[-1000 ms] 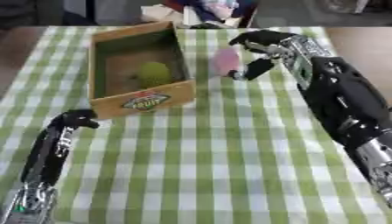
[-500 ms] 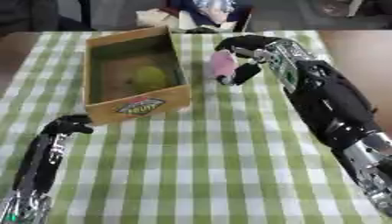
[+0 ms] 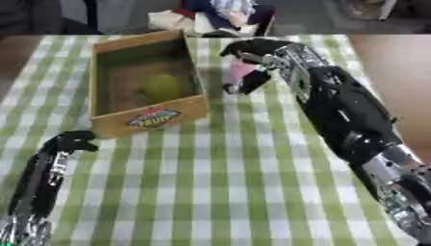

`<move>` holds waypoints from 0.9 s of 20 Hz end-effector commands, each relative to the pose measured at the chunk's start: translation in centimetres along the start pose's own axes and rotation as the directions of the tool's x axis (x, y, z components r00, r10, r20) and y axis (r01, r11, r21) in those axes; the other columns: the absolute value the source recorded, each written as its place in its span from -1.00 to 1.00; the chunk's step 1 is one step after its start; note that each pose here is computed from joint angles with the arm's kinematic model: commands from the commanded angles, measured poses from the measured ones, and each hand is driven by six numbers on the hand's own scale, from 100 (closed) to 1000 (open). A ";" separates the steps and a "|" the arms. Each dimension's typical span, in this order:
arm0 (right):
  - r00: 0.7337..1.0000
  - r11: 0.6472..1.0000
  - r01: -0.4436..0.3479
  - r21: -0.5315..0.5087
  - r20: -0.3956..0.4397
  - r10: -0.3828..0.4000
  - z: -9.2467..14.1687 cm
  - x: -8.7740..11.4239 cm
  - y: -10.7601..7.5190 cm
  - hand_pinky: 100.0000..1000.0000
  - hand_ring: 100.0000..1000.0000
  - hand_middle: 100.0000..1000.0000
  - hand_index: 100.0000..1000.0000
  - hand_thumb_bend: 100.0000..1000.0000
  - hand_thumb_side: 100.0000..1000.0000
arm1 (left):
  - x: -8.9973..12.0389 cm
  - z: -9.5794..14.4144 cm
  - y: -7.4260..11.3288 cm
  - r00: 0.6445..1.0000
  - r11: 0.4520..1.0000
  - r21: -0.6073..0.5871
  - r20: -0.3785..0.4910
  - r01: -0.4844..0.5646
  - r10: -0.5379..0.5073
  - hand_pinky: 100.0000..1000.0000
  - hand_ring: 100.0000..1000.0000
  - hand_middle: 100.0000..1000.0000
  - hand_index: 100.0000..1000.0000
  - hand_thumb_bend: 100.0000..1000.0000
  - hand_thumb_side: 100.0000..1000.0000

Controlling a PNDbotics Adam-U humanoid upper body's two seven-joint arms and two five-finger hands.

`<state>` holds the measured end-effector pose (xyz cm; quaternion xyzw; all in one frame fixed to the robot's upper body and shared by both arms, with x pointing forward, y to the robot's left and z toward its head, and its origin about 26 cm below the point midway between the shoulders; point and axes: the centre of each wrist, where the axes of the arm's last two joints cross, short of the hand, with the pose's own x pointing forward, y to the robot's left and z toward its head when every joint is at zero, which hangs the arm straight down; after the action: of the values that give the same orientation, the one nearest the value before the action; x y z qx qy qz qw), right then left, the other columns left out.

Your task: Pick up objects on the table and place them in the box.

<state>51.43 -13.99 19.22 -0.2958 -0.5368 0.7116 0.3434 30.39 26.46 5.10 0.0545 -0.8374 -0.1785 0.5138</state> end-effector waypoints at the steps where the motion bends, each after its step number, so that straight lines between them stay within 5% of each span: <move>1: 1.000 1.000 -0.012 -0.028 -0.021 0.012 0.1 -0.1 -1.4 0.60 0.74 0.98 1.00 -0.61 0.07 | 0.4 -0.4 0.4 1.000 1.000 -0.007 0.021 0.015 -0.015 0.69 0.16 0.23 0.44 -1.00 0.84; 11: 0.987 0.996 0.035 -0.083 -0.153 -0.047 1.1 -2.1 -1.5 0.60 0.76 0.96 1.00 -0.62 0.02 | 0.4 -0.4 0.3 1.000 1.000 -0.013 0.024 0.016 -0.016 0.69 0.16 0.23 0.44 -1.00 0.85; 18: 0.983 0.995 0.052 -0.090 -0.169 -0.067 1.4 -2.6 -1.2 0.58 0.73 0.91 0.99 -0.69 0.06 | 0.4 -0.4 0.3 1.000 1.000 -0.015 0.025 0.015 -0.015 0.70 0.16 0.23 0.44 -1.00 0.85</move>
<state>51.85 -16.02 19.60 -0.3419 -0.5420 0.6560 0.3988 30.42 26.42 5.13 0.0528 -0.8381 -0.1811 0.5119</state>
